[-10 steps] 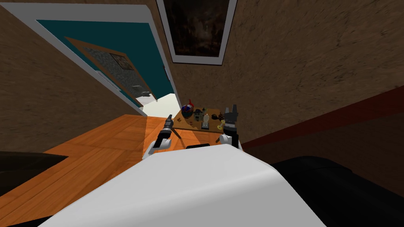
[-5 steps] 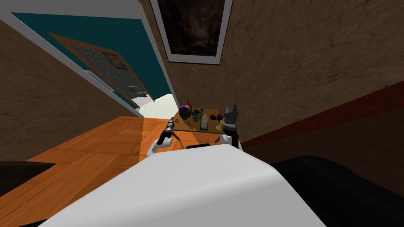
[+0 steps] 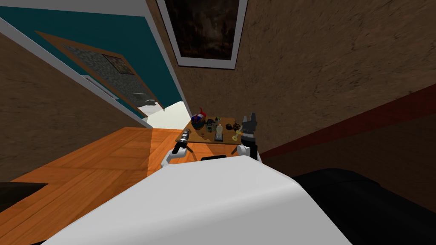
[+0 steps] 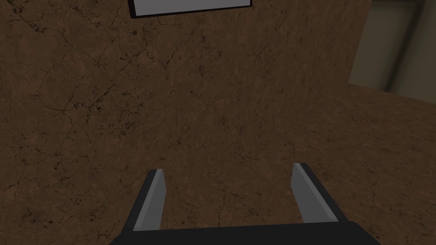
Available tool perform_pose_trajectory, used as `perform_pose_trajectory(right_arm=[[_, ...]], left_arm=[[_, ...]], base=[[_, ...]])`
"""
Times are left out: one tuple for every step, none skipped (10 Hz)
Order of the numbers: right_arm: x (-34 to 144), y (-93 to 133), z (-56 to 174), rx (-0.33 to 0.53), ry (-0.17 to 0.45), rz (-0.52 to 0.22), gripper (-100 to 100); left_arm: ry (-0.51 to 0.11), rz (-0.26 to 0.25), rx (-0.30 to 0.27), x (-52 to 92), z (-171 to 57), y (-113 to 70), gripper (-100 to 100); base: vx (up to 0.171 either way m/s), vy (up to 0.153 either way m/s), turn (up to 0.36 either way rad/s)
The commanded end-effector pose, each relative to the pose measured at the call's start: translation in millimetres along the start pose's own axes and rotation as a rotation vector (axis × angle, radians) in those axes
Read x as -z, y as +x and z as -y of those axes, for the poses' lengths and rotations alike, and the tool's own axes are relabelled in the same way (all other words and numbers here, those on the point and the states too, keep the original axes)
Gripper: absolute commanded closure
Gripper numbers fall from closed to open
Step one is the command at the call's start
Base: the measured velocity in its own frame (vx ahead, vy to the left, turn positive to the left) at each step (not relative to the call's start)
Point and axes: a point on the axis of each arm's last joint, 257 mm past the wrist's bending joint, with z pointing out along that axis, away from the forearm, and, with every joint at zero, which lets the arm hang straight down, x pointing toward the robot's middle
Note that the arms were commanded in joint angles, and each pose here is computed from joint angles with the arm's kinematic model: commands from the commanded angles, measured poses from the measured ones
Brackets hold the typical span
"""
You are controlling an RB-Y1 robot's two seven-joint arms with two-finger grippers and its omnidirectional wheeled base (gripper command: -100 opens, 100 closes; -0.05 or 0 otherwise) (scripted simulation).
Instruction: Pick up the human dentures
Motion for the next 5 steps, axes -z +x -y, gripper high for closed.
perform_pose_trajectory(right_arm=[[0.0,0,0,0.000,0.000,0.000,0],[0.0,0,0,0.000,0.000,0.000,0],[0.0,0,0,0.000,0.000,0.000,0],[0.0,0,0,0.000,0.000,0.000,0],[0.0,0,0,0.000,0.000,0.000,0]], left_arm=[[-0.062,-0.001,-0.001,-7.3,-20,1.6,-100],[-0.066,-0.002,-0.001,-7.1,-21,1.7,-100],[-0.107,-0.003,-0.001,-10.6,-35,3.0,-100],[-0.146,-0.005,0.000,-13.5,-48,4.6,-100],[-0.146,-0.005,0.000,-13.5,-48,4.6,-100]], base=[[0.038,-0.027,-0.073],[0.032,-0.019,-0.022],[0.025,-0.019,-0.043],[0.034,-0.027,-0.070],[0.029,-0.017,-0.018]])
